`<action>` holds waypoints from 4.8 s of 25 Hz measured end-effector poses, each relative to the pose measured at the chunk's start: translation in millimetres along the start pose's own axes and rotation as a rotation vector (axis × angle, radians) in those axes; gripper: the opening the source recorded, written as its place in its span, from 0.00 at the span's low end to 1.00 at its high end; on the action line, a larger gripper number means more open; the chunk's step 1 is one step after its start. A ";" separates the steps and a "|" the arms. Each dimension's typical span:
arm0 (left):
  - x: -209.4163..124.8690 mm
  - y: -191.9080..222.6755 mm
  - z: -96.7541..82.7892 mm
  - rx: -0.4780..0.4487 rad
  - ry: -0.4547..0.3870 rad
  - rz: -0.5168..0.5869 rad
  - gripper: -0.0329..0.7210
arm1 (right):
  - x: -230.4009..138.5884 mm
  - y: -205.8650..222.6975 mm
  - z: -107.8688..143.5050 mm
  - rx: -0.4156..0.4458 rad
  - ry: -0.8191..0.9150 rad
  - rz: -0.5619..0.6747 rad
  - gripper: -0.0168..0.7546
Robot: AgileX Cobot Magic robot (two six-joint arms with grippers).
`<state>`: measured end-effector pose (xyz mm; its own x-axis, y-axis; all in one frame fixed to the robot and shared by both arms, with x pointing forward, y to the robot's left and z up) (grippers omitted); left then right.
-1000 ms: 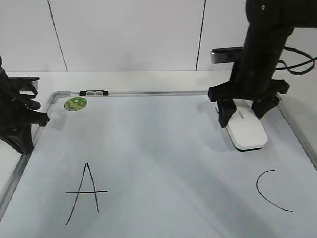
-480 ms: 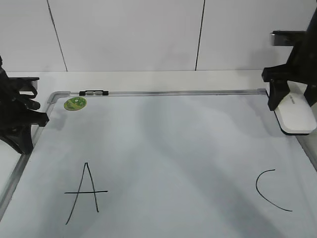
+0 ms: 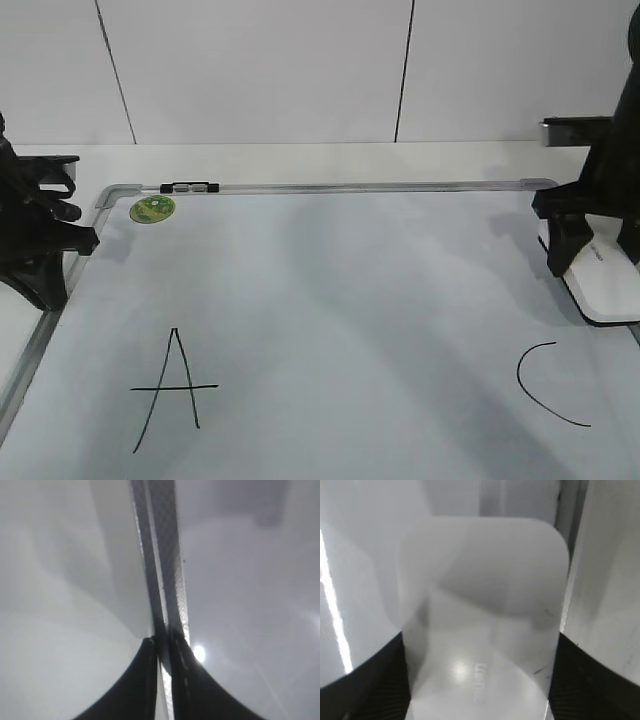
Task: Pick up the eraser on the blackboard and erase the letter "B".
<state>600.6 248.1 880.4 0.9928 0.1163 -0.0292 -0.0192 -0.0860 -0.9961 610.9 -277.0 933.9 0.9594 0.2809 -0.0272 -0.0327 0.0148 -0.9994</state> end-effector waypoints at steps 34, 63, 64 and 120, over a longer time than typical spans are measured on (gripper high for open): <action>-0.3 0.0 -0.2 -0.001 -0.001 0.002 0.08 | 3.8 32.8 -15.1 0.022 0.044 0.051 0.75; -0.3 0.0 -0.2 -0.001 -0.001 0.002 0.08 | 36.5 -48.3 -18.6 -0.008 0.057 -0.197 0.82; -0.3 0.0 -0.2 -0.001 -0.001 0.002 0.08 | 34.5 -58.5 -16.4 -0.004 0.059 -0.223 0.81; -263.5 -186.8 50.1 -0.101 0.113 -0.685 0.48 | -315.6 -141.9 80.3 -0.194 0.004 -0.882 0.79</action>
<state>336.7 283.1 1070.0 0.7837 0.0742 0.6166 0.6208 -0.1217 -0.7744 290.3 -290.8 1086.2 0.6147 0.2413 0.7509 0.7627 0.0608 -0.6439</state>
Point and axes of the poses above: a point on each arm's last joint axis where the gripper is mounted, y pointing out along that axis toward the gripper, z along the wrist's bending axis when the last joint is at zero, x = y × z, the point moved 5 cm from there along y, pointing out along that axis toward the gripper, and after that the axes turned 13 degrees about -y, right-handed, at the moved point
